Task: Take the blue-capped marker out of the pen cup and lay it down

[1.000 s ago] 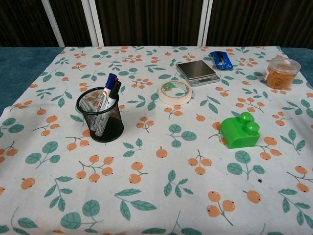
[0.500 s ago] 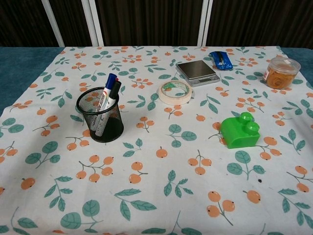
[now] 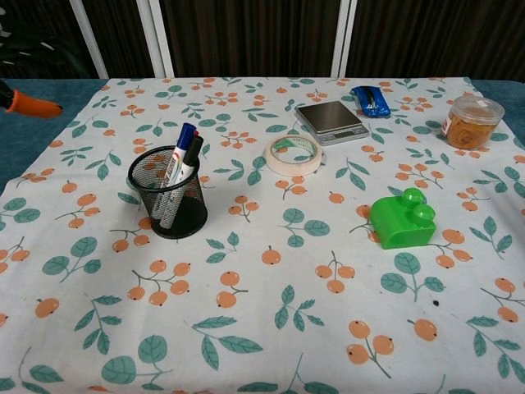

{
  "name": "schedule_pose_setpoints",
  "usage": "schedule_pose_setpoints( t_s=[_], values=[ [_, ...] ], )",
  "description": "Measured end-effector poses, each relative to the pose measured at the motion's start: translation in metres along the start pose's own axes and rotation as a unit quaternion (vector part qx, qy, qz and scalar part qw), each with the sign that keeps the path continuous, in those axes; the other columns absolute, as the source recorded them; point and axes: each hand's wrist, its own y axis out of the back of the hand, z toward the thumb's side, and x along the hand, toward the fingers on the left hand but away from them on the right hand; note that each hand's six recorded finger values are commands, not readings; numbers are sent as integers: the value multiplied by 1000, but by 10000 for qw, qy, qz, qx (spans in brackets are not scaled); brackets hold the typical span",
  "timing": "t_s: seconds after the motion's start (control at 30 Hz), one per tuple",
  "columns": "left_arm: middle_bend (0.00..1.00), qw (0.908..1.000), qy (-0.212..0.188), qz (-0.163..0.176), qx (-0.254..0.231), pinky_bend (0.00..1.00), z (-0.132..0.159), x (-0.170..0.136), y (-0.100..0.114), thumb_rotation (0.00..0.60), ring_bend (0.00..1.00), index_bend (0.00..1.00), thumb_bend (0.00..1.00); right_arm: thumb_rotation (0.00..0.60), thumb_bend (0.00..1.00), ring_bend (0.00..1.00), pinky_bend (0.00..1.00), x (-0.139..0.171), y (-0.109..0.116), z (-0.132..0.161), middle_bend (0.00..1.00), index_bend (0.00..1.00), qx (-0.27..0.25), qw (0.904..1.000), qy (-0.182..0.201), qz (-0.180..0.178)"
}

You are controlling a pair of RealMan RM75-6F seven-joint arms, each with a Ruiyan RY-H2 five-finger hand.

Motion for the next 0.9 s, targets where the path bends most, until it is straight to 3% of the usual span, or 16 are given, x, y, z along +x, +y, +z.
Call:
schedule_pose_setpoints(
  t_s=[0.47,0.63,0.9],
  values=[
    [0,9999,84,-10,88,0,39,26,-44,600,0,335,242,600,120,50,169,0,0,0,0,75,-32,10000,-15,10],
    [0,9998,104,-170,-52,0,57,38,-62,600,0,352,243,600,120,50,169,0,0,0,0,75,-32,10000,-23,8],
    [0,9998,-70,-186,12,0,72,40,-72,600,0,392,283,600,122,50,169,0,0,-1,0,75,-41,10000,-26,10]
  ],
)
